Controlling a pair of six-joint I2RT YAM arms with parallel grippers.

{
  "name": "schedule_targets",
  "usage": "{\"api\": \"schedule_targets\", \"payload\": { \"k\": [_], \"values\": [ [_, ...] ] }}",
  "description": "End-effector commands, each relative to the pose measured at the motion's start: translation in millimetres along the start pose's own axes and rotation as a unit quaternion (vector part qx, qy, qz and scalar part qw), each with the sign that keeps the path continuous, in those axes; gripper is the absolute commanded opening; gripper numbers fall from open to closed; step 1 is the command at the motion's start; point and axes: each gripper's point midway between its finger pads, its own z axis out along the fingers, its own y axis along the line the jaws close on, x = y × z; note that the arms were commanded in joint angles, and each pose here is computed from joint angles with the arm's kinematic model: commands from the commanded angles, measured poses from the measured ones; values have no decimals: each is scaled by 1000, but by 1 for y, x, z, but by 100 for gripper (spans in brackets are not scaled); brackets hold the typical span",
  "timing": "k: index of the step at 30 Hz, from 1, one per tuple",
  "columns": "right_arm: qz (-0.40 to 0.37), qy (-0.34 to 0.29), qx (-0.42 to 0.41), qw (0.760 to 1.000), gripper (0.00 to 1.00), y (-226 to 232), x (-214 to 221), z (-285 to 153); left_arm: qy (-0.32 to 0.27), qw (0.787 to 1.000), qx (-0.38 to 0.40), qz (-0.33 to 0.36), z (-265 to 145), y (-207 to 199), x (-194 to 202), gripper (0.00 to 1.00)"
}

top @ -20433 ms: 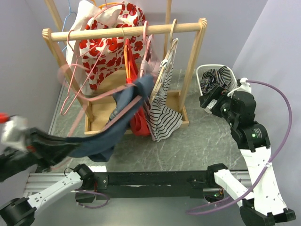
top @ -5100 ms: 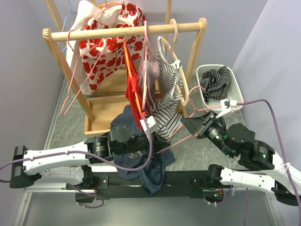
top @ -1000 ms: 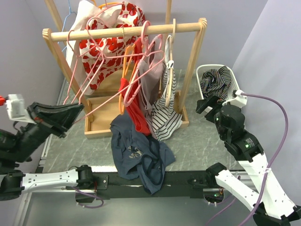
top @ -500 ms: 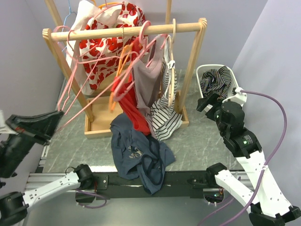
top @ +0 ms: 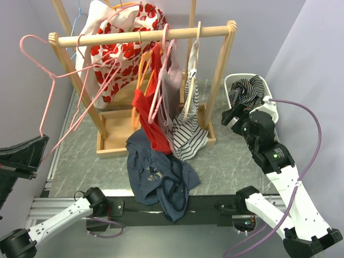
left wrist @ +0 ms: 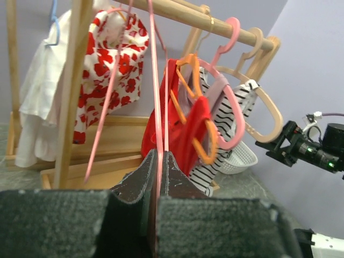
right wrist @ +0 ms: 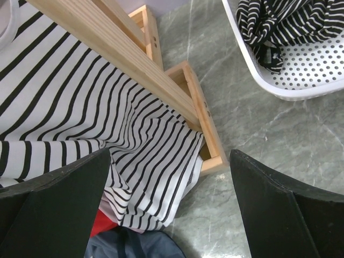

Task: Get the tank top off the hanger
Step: Place the hanger at the clothesline.

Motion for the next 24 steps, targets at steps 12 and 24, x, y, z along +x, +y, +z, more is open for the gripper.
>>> {"api": "schedule_targets", "payload": {
  "k": [12, 24],
  "values": [
    [-1, -23, -13, 1000, 100, 5, -17, -4, 85, 995, -40, 44, 50, -10, 39, 1],
    [-11, -6, -22, 1000, 100, 7, -12, -3, 121, 982, -131, 62, 118, -2, 82, 1]
  ]
}}
